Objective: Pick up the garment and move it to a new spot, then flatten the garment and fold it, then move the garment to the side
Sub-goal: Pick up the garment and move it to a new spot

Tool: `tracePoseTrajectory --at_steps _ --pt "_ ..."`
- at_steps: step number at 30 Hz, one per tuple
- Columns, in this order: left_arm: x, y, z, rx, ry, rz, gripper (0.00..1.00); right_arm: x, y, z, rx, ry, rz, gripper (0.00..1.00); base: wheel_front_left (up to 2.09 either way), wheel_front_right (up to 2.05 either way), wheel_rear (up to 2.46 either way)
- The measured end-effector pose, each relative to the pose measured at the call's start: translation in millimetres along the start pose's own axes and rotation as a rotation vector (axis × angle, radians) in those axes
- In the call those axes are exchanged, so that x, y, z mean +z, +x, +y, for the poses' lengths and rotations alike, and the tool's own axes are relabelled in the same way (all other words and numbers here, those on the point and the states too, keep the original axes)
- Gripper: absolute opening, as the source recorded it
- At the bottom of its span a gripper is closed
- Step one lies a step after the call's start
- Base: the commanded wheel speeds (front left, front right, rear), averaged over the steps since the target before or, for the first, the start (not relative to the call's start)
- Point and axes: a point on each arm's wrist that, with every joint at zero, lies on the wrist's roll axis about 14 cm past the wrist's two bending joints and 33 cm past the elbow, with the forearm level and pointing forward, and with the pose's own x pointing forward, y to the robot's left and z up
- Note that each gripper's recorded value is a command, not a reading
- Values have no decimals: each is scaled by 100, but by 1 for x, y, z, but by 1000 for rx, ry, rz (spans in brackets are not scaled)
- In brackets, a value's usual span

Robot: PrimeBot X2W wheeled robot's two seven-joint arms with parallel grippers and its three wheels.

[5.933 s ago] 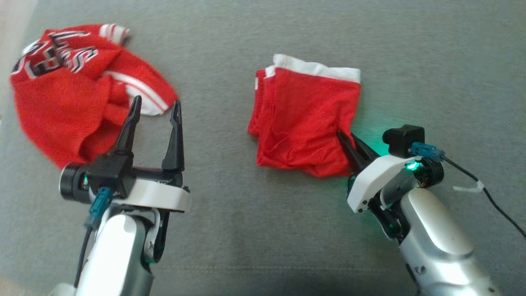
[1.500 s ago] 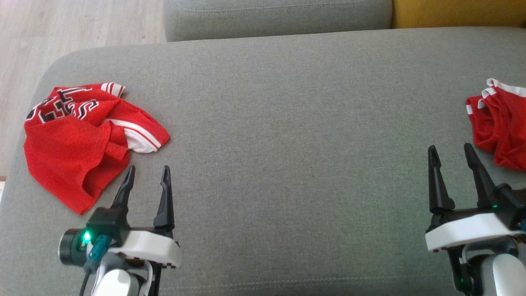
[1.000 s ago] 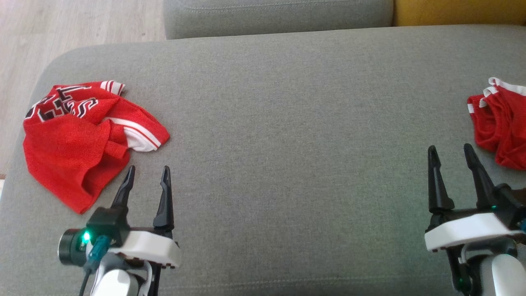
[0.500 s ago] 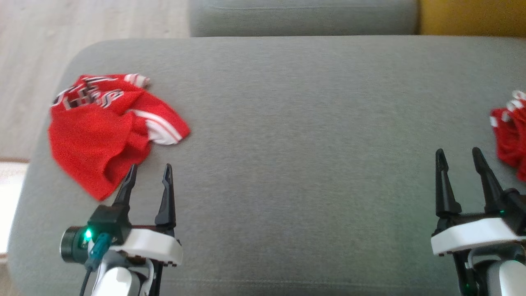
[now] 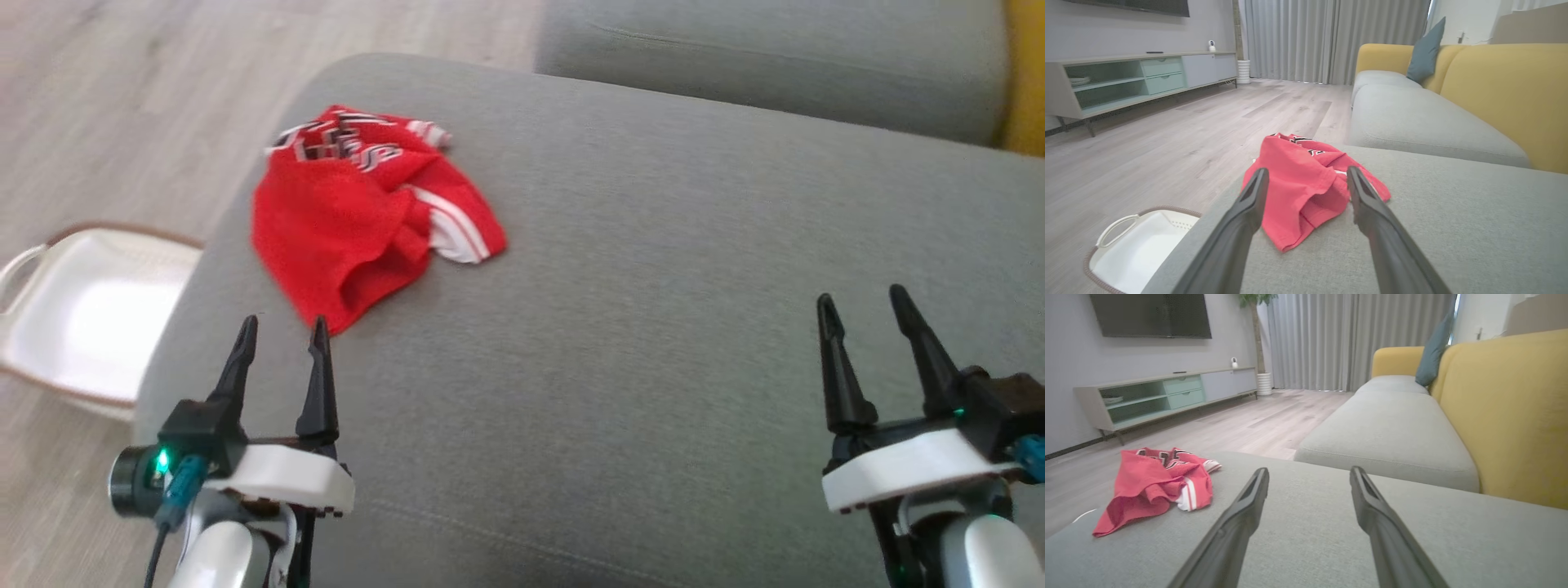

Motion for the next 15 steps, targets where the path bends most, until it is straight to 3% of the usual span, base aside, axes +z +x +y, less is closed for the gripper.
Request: tracePoseTrajectory --at_steps 7,15 --pt "6 -12 32 99 9 -17 100 1 14 29 93 -8 3 100 0 0 0" --pt "7 -16 39 121 11 -18 100 0 18 36 115 -7 7 100 0 0 0"
